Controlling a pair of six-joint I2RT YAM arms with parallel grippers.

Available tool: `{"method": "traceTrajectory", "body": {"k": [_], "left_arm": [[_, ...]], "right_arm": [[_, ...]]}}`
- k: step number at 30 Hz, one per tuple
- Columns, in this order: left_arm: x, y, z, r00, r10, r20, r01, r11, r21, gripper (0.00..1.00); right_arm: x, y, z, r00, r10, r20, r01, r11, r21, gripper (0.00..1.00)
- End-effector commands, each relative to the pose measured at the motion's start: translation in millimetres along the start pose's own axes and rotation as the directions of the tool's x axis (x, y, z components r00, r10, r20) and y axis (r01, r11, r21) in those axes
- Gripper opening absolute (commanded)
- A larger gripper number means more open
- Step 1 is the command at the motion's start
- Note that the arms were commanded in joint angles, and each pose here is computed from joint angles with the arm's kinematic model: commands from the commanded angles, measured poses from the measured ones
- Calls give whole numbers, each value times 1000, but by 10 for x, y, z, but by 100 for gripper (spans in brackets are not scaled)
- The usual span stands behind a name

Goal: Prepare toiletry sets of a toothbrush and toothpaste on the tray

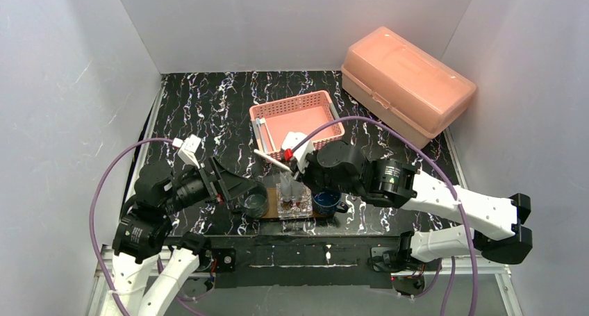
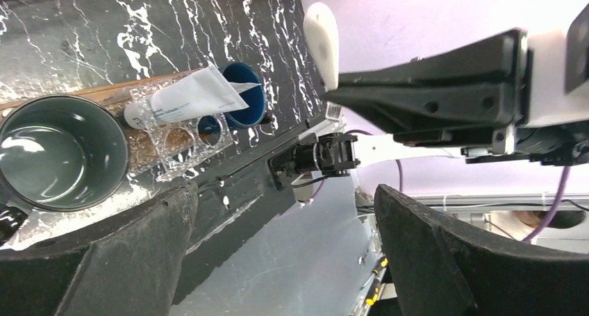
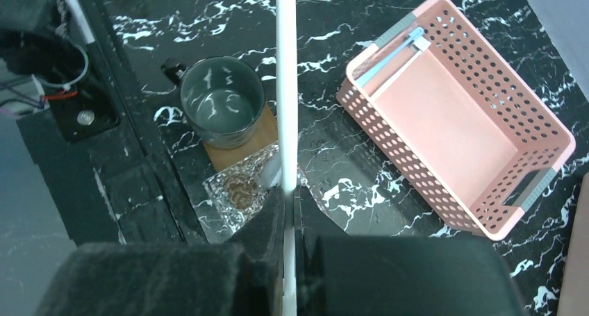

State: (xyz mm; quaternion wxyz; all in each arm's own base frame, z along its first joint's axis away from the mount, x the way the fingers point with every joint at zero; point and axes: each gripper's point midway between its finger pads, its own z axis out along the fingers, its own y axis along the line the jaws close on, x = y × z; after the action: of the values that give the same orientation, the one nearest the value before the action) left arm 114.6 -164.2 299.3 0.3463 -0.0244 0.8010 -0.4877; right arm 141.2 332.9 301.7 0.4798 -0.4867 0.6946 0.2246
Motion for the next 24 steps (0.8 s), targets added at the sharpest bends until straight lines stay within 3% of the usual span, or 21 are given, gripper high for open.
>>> {"method": "traceTrajectory", "body": {"k": [1,7,16,24], "left_arm": [[-34,-178,-33,997,-78,-15,78,996,37,98],[-7,-213,-2,987,-150,-49,152,987,48,98],[80,-336,13,973,-189,-132,205,971,120,94],[227,-343,15,952,-203,-231,239,961,141,80]], "right_arm": [[-8,91,-167,996,-78,31,79,997,-23,1],[51,312,-262,982,-163,96,175,975,-135,1],[43,520,-257,966,-222,136,245,952,-186,1],[-73,709,-231,939,-285,193,320,929,-185,1]]}}
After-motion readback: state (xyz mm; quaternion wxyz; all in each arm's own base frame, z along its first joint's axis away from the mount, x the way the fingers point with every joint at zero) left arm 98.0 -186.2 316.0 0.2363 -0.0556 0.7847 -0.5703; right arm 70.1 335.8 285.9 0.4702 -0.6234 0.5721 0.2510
